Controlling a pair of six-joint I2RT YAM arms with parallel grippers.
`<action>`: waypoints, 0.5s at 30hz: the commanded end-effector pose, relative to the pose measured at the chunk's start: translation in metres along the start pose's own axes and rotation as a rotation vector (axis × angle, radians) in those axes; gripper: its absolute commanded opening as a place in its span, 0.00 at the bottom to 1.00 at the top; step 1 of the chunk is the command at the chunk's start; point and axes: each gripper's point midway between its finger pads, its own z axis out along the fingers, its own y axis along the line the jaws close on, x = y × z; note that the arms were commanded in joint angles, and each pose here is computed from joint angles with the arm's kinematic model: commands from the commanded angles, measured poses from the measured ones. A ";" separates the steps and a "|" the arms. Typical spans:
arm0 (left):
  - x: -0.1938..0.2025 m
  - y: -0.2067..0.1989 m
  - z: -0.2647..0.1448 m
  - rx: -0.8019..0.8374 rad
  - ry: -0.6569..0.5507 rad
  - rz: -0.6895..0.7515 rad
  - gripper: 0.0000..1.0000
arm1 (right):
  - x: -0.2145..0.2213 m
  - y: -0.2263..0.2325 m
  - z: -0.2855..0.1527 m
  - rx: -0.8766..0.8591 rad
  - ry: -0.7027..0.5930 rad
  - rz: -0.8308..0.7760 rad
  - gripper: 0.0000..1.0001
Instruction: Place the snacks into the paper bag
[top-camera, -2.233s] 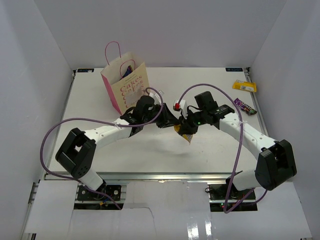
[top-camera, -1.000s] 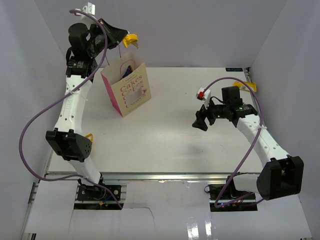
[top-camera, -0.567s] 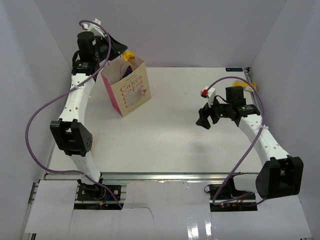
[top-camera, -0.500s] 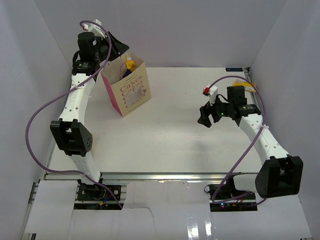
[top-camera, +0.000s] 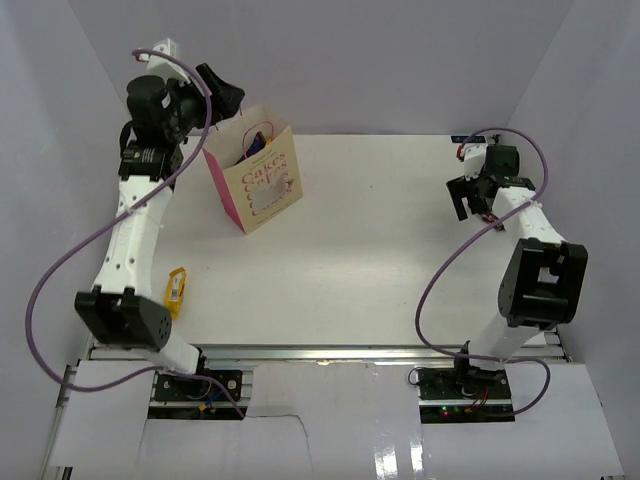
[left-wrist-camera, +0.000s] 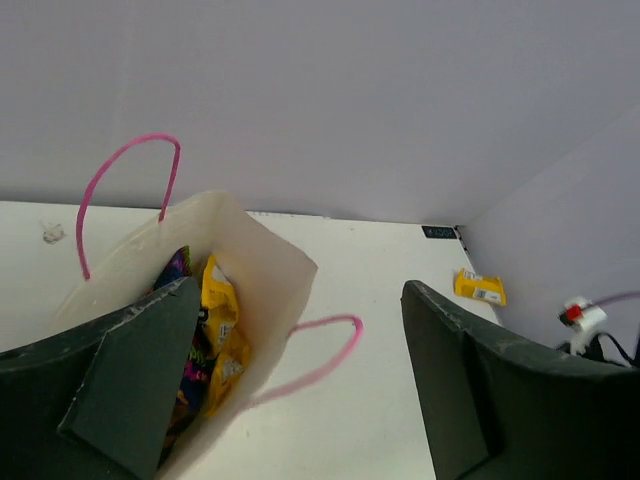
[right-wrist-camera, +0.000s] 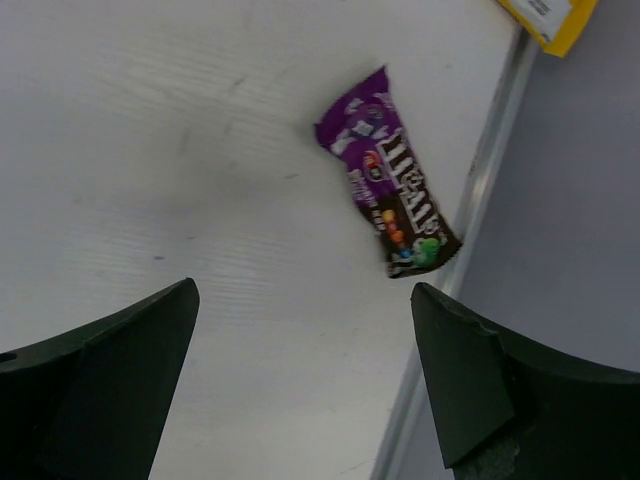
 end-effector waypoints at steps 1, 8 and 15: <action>-0.034 -0.031 -0.065 0.056 -0.166 0.095 0.93 | -0.011 -0.062 0.015 0.162 0.050 -0.103 0.94; 0.053 -0.070 -0.100 0.285 0.031 -0.053 0.92 | -0.010 -0.091 0.073 0.082 0.144 -0.175 0.96; 0.131 -0.130 -0.095 0.416 0.199 -0.100 0.91 | 0.009 -0.087 0.111 -0.083 0.169 -0.199 0.89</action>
